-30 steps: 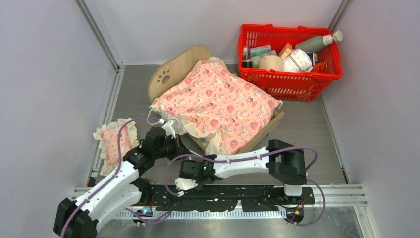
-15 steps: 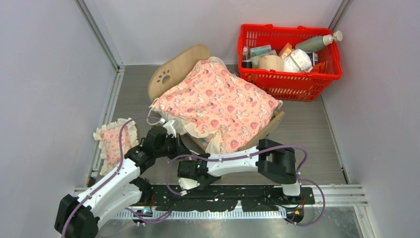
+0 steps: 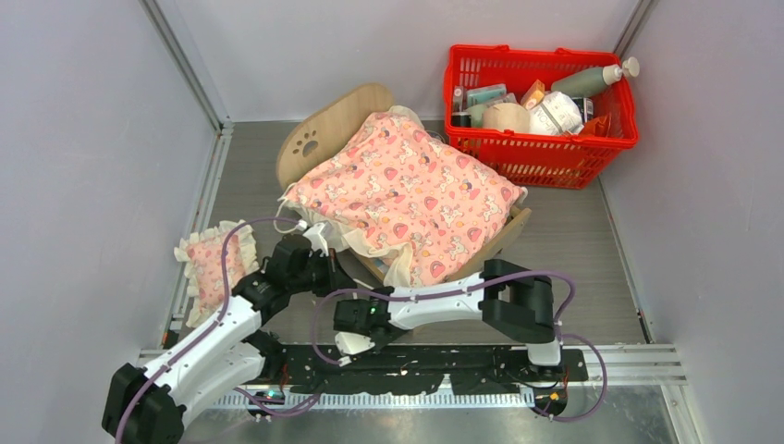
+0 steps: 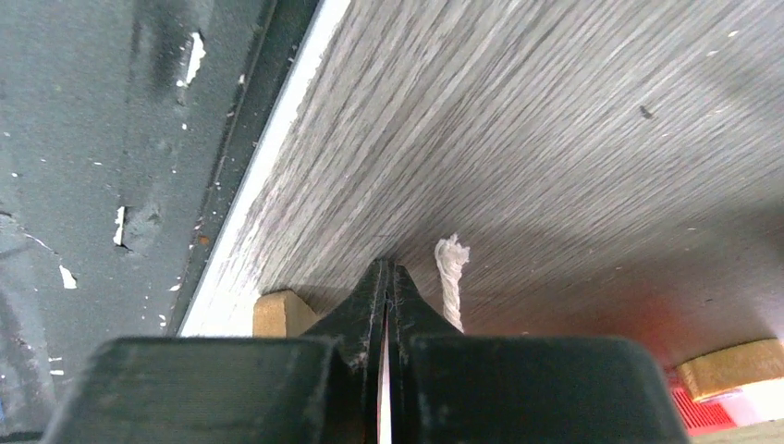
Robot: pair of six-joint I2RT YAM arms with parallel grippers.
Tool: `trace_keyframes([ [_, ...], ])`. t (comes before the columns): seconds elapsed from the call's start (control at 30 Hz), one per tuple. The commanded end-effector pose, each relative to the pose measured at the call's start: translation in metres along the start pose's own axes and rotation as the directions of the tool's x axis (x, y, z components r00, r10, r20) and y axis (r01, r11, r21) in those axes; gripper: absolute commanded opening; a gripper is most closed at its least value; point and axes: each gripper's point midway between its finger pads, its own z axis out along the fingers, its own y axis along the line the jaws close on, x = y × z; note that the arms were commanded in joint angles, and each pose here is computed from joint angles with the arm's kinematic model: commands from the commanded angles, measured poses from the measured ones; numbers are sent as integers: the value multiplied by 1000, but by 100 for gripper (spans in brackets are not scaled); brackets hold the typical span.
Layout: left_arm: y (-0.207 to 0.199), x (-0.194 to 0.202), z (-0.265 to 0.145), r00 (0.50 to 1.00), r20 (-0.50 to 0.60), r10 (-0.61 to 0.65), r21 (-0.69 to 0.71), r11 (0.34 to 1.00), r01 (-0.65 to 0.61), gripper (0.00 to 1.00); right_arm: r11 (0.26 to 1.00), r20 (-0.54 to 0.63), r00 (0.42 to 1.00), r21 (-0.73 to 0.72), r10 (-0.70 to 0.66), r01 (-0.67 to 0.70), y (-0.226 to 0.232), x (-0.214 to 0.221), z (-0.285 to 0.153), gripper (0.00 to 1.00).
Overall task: Set up the pet bed
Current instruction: Tie the ropes to the bed frame.
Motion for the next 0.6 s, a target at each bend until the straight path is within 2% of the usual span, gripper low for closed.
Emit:
trace_keyframes([
  [0.0,-6,-16,-5,997,60,43,10,999,-44,0,996,184,983,88,-12,-5,-12,-25,-23,5],
  [0.1,-5,-11,-4,998,48,38,18,999,-39,0,991,318,948,131,-18,-25,-12,-40,-44,5],
  [0.2,-4,-10,-4,998,54,36,19,999,-37,0,988,379,925,149,-21,-39,-11,-45,-53,5],
  [0.33,-4,-12,-5,997,63,37,14,999,-38,0,978,302,953,205,-30,-35,-19,-31,-45,5],
  [0.37,-5,-14,-5,997,65,37,12,999,-38,0,974,277,960,223,-31,-33,-24,-28,-45,8],
  [0.4,-6,-17,-5,997,70,40,9,999,-41,0,976,245,969,217,-44,-11,-23,-24,-40,19],
  [0.47,-10,-25,-7,995,83,57,6,998,-58,0,978,210,976,208,-49,5,-27,-20,-40,30],
  [0.57,-11,-31,-6,994,79,69,-1,998,-70,0,983,204,977,183,-65,27,-26,-22,-36,38],
])
